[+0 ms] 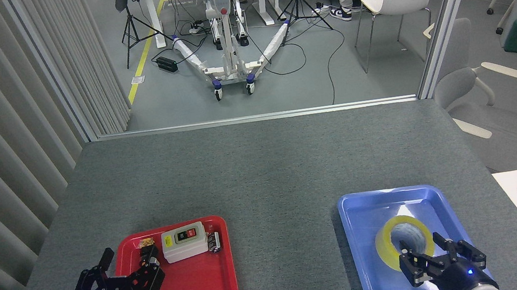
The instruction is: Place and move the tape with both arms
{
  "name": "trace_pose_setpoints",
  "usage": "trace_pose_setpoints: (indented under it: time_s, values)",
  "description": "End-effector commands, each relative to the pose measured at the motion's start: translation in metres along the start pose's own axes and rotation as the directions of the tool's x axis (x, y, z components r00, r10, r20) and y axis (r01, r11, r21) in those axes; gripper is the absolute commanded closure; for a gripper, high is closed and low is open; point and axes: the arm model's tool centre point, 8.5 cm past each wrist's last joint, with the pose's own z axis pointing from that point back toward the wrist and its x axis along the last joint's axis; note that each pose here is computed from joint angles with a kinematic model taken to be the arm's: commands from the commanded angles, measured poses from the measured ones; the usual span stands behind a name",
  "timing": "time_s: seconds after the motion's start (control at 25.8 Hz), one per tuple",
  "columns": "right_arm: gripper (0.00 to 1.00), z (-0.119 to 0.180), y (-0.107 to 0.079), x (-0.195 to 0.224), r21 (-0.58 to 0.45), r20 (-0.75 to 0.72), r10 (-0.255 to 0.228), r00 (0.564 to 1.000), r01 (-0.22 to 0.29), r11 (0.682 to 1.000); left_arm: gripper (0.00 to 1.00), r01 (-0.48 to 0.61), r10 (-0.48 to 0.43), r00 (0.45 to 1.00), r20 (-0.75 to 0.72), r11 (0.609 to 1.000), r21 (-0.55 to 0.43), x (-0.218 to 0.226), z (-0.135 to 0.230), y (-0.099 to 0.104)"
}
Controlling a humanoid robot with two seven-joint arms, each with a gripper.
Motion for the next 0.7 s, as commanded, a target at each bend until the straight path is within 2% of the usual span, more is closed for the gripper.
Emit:
trace_pose_setpoints:
  time_s: [0.0, 0.19, 0.35, 0.46, 0.54, 0.66]
  values:
    - [0.24, 0.000, -0.001, 0.001, -0.006, 0.002, 0.003, 1.000, -0.002, 1.000, 0.01, 0.015, -0.015, 0.999, 0.045, 1.000, -0.002, -0.001, 0.001, -0.003]
    - [0.22, 0.000, -0.001, 0.000, -0.012, -0.001, 0.005, 1.000, -0.005, 1.000, 0.01, 0.007, -0.006, 1.000, 0.016, 0.999, -0.046, -0.010, 0.005, -0.017]
    - [0.22, 0.000, -0.008, 0.000, -0.077, -0.010, 0.008, 1.000, -0.009, 0.997, 0.01, -0.006, 0.006, 1.000, -0.002, 0.997, -0.072, -0.016, 0.005, -0.023]
    - [0.20, 0.001, -0.014, 0.001, -0.131, -0.010, 0.008, 1.000, -0.009, 0.991, 0.01, -0.065, 0.062, 0.998, -0.027, 0.994, -0.092, -0.023, 0.004, -0.030]
    - [0.17, 0.003, -0.023, 0.003, -0.224, -0.002, 0.008, 1.000, -0.009, 0.975, 0.01, -0.077, 0.074, 0.997, -0.032, 0.992, -0.096, -0.024, 0.005, -0.031]
    - [0.14, 0.011, -0.036, -0.004, -0.386, -0.022, -0.005, 1.000, -0.004, 0.922, 0.01, -0.068, 0.066, 0.998, -0.022, 0.995, -0.079, -0.025, 0.005, -0.027]
